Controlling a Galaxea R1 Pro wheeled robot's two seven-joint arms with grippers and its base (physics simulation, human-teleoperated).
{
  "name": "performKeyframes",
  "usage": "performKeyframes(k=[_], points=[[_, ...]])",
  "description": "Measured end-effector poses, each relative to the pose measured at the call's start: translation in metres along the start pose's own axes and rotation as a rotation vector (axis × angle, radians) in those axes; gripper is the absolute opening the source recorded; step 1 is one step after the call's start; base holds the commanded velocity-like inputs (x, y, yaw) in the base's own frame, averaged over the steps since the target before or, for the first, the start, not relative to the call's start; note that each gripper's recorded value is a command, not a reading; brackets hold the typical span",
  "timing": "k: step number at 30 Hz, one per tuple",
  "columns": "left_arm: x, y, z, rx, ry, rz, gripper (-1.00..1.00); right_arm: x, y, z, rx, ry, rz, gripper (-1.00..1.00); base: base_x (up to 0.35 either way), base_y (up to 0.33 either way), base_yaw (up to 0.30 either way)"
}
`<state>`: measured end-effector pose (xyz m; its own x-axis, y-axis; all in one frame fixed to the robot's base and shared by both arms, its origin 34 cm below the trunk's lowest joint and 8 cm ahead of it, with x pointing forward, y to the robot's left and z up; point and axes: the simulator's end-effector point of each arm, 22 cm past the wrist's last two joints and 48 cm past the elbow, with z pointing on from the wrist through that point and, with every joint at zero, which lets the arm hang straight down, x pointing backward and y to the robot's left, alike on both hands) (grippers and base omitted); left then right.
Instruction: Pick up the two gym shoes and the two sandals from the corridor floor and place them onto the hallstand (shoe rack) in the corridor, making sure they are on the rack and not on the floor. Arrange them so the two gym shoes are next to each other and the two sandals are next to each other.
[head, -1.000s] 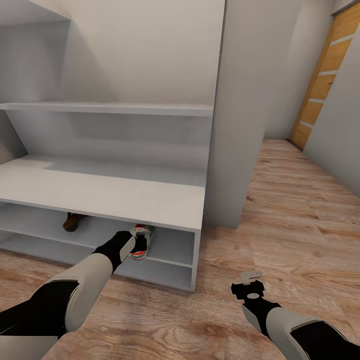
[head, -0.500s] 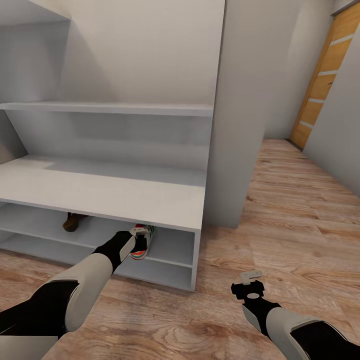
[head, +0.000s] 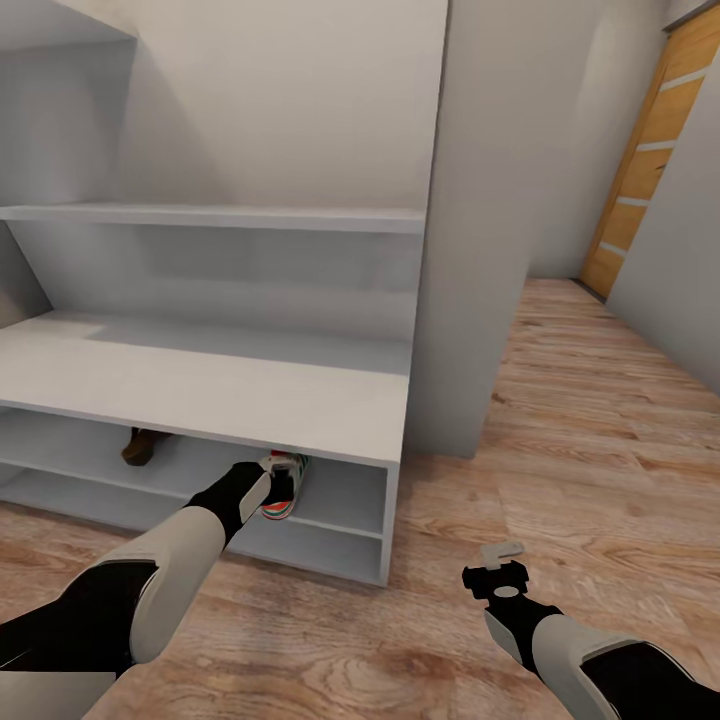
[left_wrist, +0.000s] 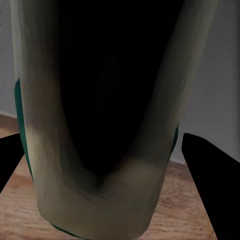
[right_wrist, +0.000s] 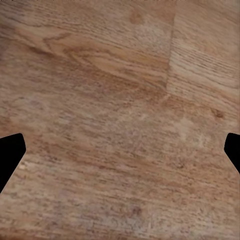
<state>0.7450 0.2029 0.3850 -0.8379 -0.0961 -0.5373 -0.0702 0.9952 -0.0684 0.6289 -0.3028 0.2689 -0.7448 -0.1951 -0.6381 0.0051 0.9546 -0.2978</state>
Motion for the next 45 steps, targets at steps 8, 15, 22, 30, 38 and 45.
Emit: performKeyframes(k=[8, 15, 22, 30, 38, 45], points=[[0.000, 0.000, 0.000, 0.000, 0.001, 0.000, -1.00, 0.000, 0.000, 0.000, 0.000, 0.000, 0.000, 1.00, 0.012, -0.008, 0.000], [0.005, 0.001, 0.001, -0.002, 0.011, 0.001, -1.00, 0.000, 0.000, 0.000, 0.000, 0.000, 0.000, 1.00, 0.002, -0.001, 0.000], [0.014, 0.005, 0.006, -0.009, 0.017, 0.000, -1.00, 0.000, 0.001, 0.000, -0.001, -0.001, 0.000, 1.00, 0.000, 0.000, 0.000], [0.012, 0.006, 0.006, -0.011, 0.000, -0.002, -1.00, 0.000, 0.001, 0.000, -0.002, 0.000, 0.000, 1.00, 0.000, 0.000, 0.000], [0.011, 0.006, 0.006, -0.011, -0.003, -0.002, -1.00, -0.001, 0.001, 0.000, -0.002, -0.001, 0.001, 1.00, 0.044, -0.005, 0.000], [0.011, 0.006, 0.006, -0.011, -0.003, -0.002, -1.00, 0.000, 0.001, 0.000, -0.002, -0.001, 0.000, 1.00, 0.062, -0.011, 0.000]])
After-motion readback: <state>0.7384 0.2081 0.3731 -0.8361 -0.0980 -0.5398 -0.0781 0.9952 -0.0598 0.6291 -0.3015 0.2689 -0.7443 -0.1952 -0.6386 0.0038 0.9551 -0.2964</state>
